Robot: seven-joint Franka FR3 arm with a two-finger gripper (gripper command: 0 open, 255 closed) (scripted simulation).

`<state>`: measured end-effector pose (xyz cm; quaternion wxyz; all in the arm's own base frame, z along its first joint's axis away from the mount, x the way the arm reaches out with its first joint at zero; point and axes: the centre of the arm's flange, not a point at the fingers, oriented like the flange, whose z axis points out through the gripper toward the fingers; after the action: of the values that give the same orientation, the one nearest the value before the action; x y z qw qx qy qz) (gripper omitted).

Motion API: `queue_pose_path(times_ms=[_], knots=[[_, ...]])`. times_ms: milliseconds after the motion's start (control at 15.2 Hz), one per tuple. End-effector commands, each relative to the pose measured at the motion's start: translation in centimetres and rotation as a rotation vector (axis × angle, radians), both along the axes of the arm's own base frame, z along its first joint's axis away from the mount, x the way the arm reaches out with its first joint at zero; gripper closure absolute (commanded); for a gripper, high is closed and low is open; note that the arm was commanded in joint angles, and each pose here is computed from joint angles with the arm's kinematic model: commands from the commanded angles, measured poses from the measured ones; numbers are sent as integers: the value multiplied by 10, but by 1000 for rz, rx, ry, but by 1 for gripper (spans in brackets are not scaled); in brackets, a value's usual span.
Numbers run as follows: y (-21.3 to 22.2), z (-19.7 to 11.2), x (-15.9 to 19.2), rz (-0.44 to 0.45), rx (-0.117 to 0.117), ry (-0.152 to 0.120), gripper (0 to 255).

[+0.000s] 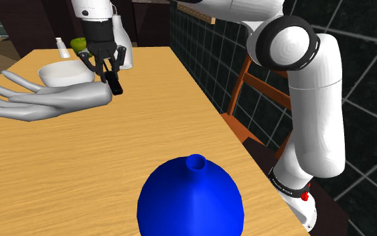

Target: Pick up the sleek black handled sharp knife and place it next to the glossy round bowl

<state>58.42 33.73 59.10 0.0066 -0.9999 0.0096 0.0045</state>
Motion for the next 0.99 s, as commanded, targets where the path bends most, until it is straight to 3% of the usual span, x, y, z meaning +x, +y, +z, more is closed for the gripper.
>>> queue_pose_path(times_ms=[0,924], knots=[[0,-12,0,0,0,0,255],[0,-86,0,0,0,0,255]])
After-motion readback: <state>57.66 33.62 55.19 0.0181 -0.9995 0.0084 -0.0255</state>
